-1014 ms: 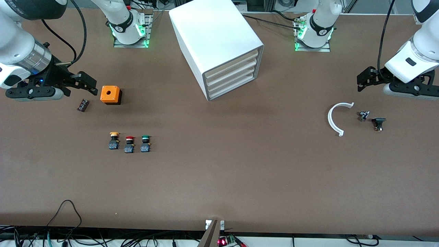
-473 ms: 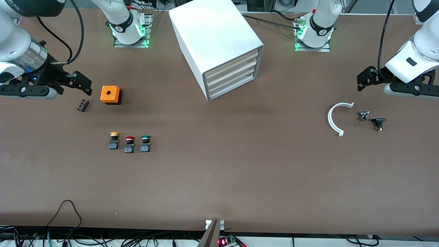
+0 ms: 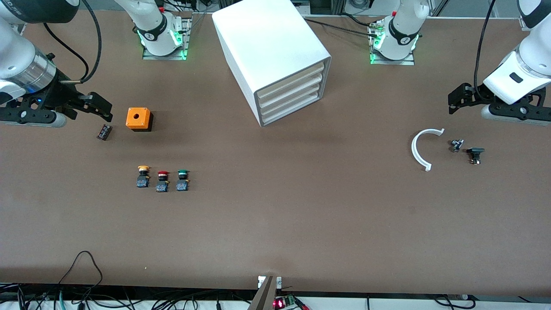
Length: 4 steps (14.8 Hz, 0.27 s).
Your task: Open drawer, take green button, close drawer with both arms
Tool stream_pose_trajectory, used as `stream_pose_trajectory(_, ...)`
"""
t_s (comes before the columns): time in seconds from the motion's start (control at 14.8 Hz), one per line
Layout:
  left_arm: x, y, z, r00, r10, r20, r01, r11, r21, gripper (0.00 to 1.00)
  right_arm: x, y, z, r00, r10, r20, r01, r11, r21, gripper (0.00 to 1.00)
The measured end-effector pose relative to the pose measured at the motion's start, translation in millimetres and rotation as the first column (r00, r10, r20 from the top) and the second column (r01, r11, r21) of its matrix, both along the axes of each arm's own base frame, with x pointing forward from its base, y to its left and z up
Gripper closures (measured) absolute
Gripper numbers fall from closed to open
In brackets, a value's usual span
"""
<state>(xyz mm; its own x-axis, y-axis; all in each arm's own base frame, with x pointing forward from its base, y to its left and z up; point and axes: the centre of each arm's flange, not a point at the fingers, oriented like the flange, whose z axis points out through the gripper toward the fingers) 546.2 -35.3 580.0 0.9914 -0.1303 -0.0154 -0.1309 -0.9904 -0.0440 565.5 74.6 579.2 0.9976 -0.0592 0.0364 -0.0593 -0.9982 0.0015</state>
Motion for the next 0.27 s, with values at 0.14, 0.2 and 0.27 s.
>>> stream_pose_trajectory(0.14,-0.2,0.0,-0.3,1.000,0.000,-0.002,0.000,1.000,0.000,0.00,-0.2,0.8,0.0,1.000,0.002,-0.001,-0.002,1.000,0.000,0.00)
stream_pose_trajectory(0.2,-0.2,0.0,-0.4,1.000,0.000,-0.003,0.000,1.000,0.000,0.00,-0.3,0.9,0.1,1.000,0.002,-0.002,-0.002,1.000,0.000,0.00)
stream_pose_trajectory(0.27,-0.3,0.1,-0.4,1.000,0.000,-0.004,0.000,1.000,0.000,0.00,-0.3,0.9,0.1,1.000,0.002,-0.002,-0.002,1.000,0.000,0.00)
